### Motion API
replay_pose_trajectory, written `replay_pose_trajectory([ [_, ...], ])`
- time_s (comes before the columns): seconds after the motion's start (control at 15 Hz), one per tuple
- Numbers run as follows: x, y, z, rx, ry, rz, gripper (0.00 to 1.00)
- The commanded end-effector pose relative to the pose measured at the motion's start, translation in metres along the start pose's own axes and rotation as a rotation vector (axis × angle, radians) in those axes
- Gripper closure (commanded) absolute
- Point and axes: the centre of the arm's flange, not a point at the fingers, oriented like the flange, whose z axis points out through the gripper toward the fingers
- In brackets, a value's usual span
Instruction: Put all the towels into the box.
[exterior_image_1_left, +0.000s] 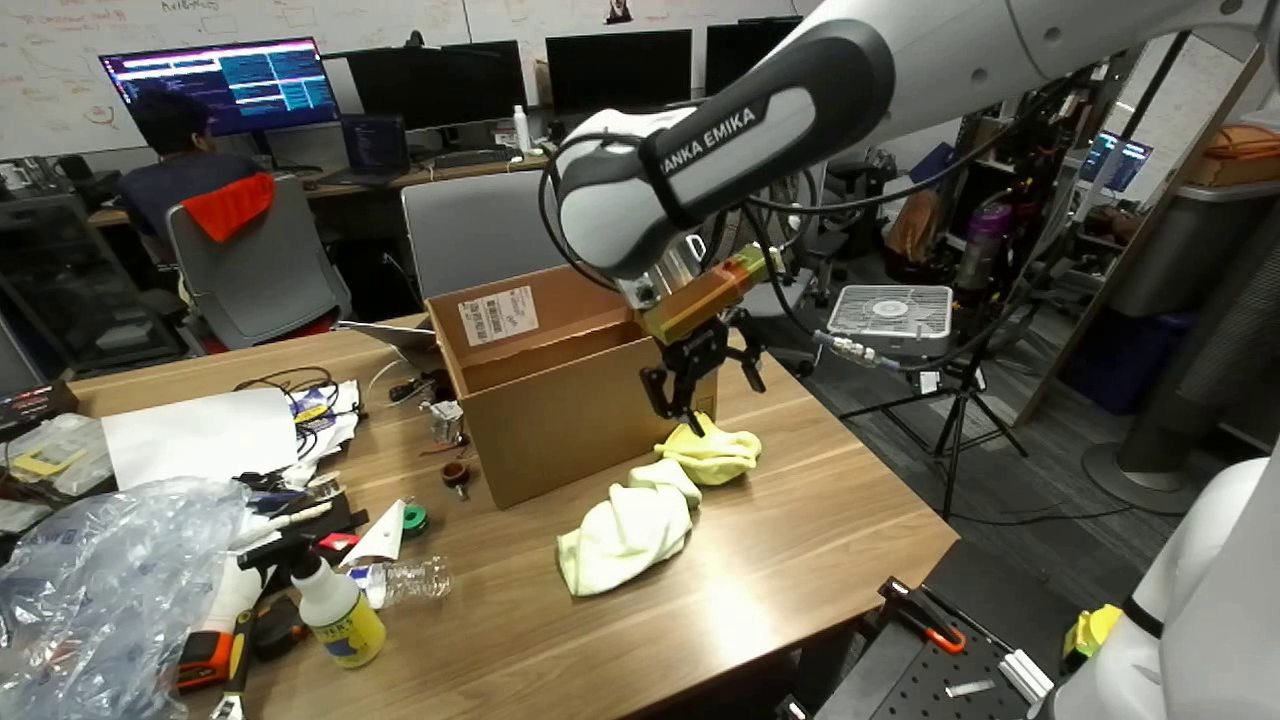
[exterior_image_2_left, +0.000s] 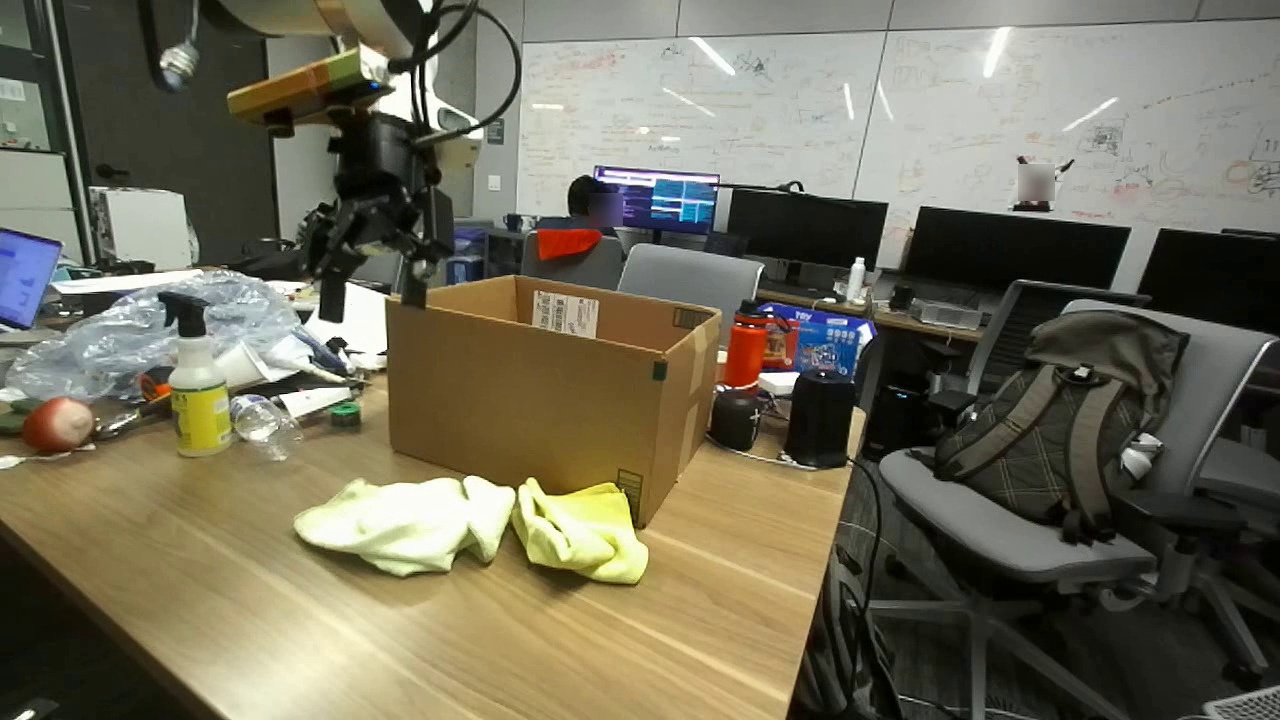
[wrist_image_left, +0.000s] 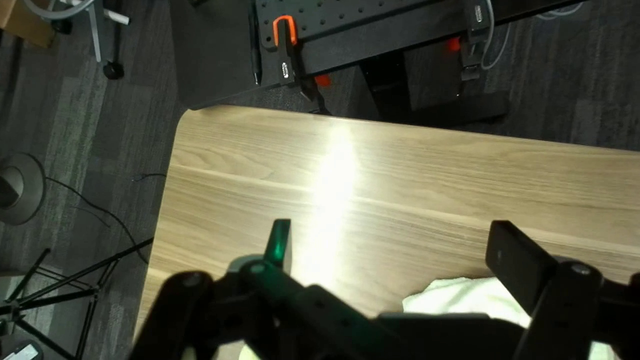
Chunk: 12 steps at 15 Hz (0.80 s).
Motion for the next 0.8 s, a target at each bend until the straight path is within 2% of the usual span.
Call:
replay_pose_trajectory([
  [0.0, 0.003, -0.012, 0.037, 0.021, 0.054, -0.039, 0.0],
  [0.4, 0.036, -0.029, 0.076, 0.084, 0.14, -0.037, 0.0],
  [0.73, 0.059, -0.035, 0.096, 0.112, 0.176, -0.024, 0.0],
])
